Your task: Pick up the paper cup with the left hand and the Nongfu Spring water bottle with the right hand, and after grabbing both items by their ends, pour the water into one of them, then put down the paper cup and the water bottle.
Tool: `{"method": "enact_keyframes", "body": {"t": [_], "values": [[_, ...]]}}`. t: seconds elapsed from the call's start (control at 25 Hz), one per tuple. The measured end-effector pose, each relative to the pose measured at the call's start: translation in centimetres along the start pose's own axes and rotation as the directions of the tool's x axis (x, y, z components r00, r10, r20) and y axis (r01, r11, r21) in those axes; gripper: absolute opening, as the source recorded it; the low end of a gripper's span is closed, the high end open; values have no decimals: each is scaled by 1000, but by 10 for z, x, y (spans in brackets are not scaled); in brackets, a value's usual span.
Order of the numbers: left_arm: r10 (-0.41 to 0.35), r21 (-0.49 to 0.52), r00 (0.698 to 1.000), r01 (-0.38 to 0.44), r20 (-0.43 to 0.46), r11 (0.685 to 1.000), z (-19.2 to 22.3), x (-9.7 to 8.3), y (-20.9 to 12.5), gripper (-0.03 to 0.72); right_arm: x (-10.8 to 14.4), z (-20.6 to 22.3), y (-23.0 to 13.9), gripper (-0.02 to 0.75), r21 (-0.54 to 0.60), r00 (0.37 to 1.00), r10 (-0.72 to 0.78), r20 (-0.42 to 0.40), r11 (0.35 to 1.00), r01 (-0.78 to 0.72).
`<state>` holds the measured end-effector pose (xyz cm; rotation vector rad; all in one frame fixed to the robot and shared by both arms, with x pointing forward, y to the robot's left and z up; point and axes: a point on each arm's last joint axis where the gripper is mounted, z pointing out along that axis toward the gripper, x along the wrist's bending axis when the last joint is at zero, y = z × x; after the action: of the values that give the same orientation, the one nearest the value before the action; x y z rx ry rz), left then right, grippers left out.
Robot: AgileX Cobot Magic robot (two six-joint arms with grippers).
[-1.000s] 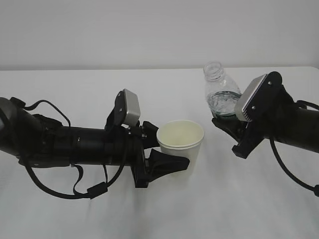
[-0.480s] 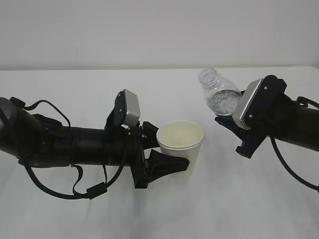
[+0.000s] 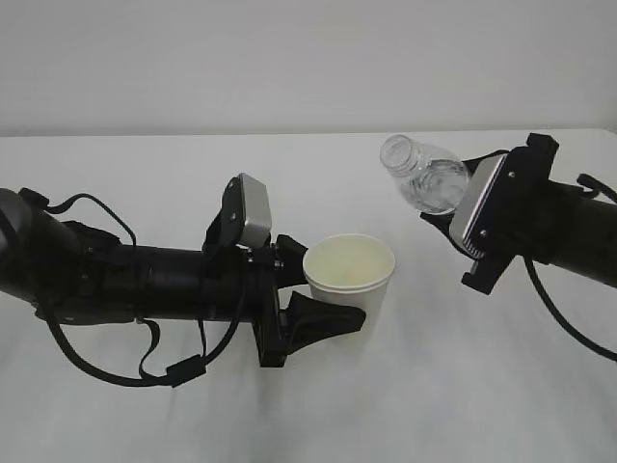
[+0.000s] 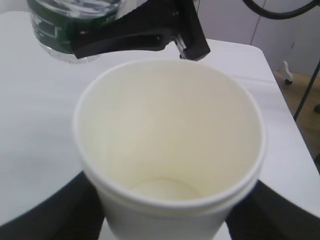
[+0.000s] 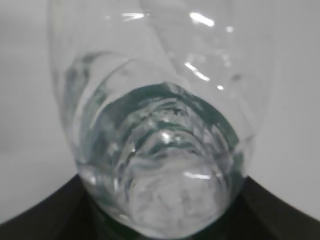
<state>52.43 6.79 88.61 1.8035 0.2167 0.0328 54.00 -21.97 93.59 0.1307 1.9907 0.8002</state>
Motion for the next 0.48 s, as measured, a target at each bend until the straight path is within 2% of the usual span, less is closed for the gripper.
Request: {"method": "enact_keyframes", "body": {"t": [0.48], "values": [[20, -16, 1000, -20, 10, 1000, 0, -1, 1, 487, -4, 0, 5, 454, -50, 992, -115, 45, 992, 117]]}}
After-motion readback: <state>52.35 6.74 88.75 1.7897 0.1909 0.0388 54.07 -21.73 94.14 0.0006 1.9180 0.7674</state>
